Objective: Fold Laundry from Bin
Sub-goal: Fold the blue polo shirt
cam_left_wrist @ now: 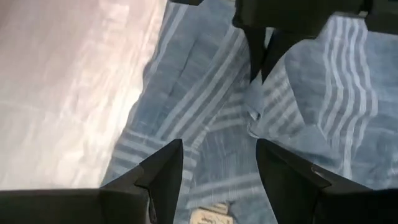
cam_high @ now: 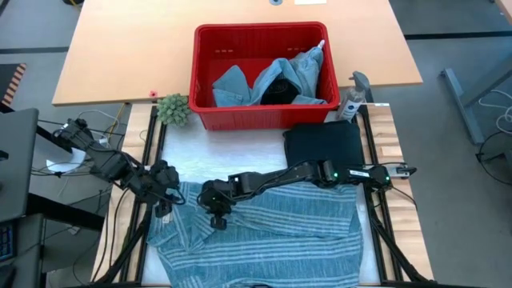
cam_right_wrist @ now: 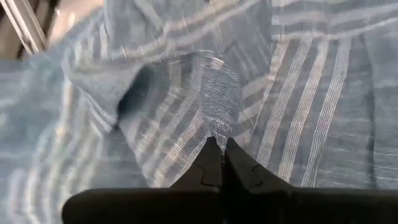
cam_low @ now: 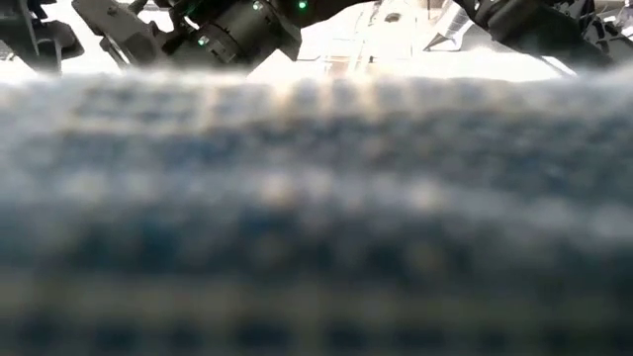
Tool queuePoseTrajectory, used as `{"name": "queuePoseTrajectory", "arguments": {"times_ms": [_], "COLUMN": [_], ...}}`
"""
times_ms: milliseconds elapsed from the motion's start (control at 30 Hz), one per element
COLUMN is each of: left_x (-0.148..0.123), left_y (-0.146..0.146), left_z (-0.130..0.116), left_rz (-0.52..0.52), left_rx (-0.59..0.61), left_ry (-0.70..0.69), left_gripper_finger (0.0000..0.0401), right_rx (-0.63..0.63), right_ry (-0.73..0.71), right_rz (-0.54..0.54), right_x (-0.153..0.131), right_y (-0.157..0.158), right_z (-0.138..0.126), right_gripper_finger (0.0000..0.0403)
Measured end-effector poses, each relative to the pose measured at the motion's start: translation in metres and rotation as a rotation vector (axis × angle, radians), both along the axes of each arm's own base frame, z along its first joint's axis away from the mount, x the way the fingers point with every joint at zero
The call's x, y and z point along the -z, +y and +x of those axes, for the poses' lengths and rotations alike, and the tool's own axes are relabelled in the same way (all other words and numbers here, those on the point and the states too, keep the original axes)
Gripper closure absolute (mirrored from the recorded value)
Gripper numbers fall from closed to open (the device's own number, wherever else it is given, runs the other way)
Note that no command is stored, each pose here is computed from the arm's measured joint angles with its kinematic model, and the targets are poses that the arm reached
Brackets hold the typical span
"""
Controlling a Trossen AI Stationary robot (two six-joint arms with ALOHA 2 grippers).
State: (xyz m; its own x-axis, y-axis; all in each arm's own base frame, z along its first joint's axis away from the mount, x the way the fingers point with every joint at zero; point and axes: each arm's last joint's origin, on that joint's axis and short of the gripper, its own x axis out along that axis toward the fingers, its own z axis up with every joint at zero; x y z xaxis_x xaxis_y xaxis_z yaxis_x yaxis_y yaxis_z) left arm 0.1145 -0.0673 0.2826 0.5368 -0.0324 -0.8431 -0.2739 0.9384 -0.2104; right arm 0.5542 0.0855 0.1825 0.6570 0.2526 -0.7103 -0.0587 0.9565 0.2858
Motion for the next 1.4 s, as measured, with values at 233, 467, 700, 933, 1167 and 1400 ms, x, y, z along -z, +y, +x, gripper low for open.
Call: {"name": "queuePoseTrajectory", "arguments": {"times_ms": [233,467,700,933,1167,1400], "left_x": [-0.005,-0.005,0.0,0.009,0.018,0.026], "left_y": [-0.017,-0.029,-0.044,-0.058,-0.068,-0.083], "left_z": [-0.007,-0.026,-0.036,-0.035,-0.032,-0.026], "left_rz": [0.069,0.055,0.005,0.029,0.065,0.04], "left_rx": [-0.023,-0.084,-0.056,-0.067,-0.08,-0.092], "left_ry": [-0.179,-0.263,-0.243,-0.209,-0.182,-0.16], "left_gripper_finger": [0.0214,0.0243,0.0271,0.0282,0.0282,0.0282], "right_rx": [0.118,0.201,0.348,0.429,0.427,0.379], "right_ry": [0.058,0.076,0.084,0.188,0.232,0.251], "right_rz": [0.064,0.058,-0.003,-0.027,-0.04,-0.055], "right_x": [0.003,-0.01,-0.03,-0.03,-0.025,-0.023], "right_y": [0.008,0.007,0.002,0.004,0.01,0.014], "right_z": [-0.003,-0.009,-0.018,-0.03,-0.035,-0.037], "right_gripper_finger": [0.0384,0.0384,0.0384,0.0384,0.0384,0.0329]}}
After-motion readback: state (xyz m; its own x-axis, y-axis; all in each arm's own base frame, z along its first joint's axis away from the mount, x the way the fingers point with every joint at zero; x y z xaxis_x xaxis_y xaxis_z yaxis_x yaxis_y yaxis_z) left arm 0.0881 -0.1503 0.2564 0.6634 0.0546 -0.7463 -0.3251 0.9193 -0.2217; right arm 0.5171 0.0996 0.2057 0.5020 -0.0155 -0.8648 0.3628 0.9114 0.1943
